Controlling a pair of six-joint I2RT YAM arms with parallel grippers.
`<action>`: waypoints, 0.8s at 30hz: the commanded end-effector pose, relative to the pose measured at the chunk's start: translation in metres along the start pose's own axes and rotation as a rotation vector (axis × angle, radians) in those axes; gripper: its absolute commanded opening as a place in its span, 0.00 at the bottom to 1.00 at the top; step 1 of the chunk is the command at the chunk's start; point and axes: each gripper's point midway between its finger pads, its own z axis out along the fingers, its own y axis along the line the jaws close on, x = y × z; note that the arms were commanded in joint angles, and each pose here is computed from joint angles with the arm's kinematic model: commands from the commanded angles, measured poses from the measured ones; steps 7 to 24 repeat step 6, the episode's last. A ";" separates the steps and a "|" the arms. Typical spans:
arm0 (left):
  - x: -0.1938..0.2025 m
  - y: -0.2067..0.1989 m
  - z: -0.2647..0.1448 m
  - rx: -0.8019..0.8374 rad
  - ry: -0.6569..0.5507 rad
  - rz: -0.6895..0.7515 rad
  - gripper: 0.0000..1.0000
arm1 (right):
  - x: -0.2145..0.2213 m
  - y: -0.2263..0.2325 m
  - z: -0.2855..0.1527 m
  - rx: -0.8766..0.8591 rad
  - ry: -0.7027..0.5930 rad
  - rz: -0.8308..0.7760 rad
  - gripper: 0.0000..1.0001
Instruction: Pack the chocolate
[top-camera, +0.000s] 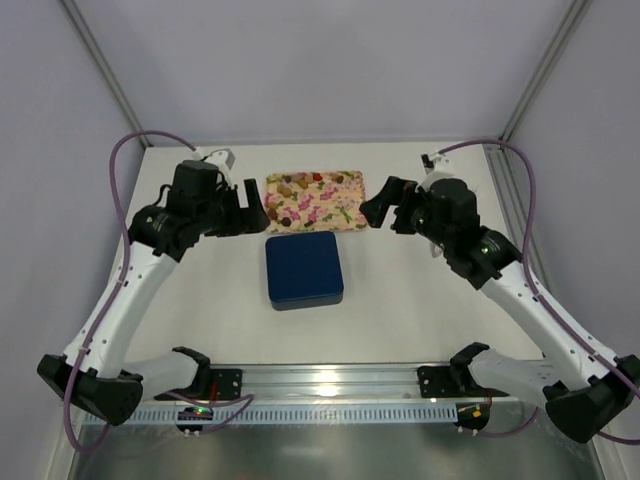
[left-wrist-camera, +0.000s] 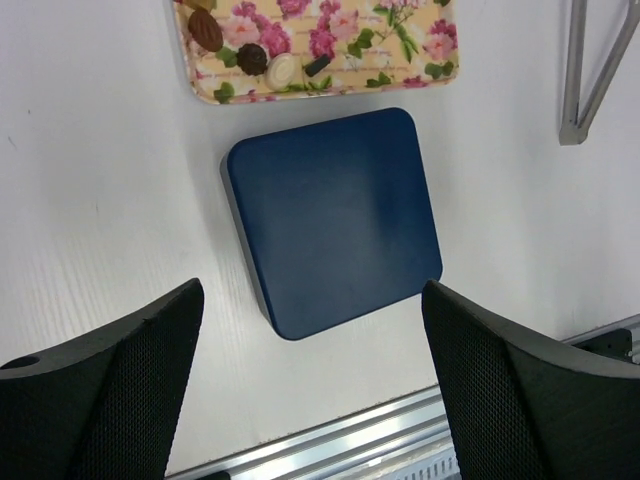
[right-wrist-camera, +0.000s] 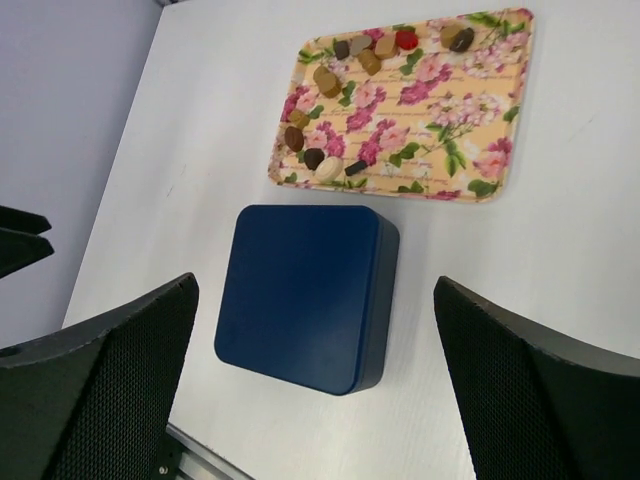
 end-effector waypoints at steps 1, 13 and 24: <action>0.003 -0.006 -0.012 0.050 -0.019 0.012 0.88 | -0.013 -0.016 -0.025 0.088 -0.062 -0.026 1.00; 0.009 -0.007 -0.019 0.068 -0.023 0.013 0.88 | -0.022 -0.033 -0.046 0.155 -0.153 -0.007 1.00; 0.009 -0.007 -0.019 0.068 -0.023 0.013 0.88 | -0.022 -0.033 -0.046 0.155 -0.153 -0.007 1.00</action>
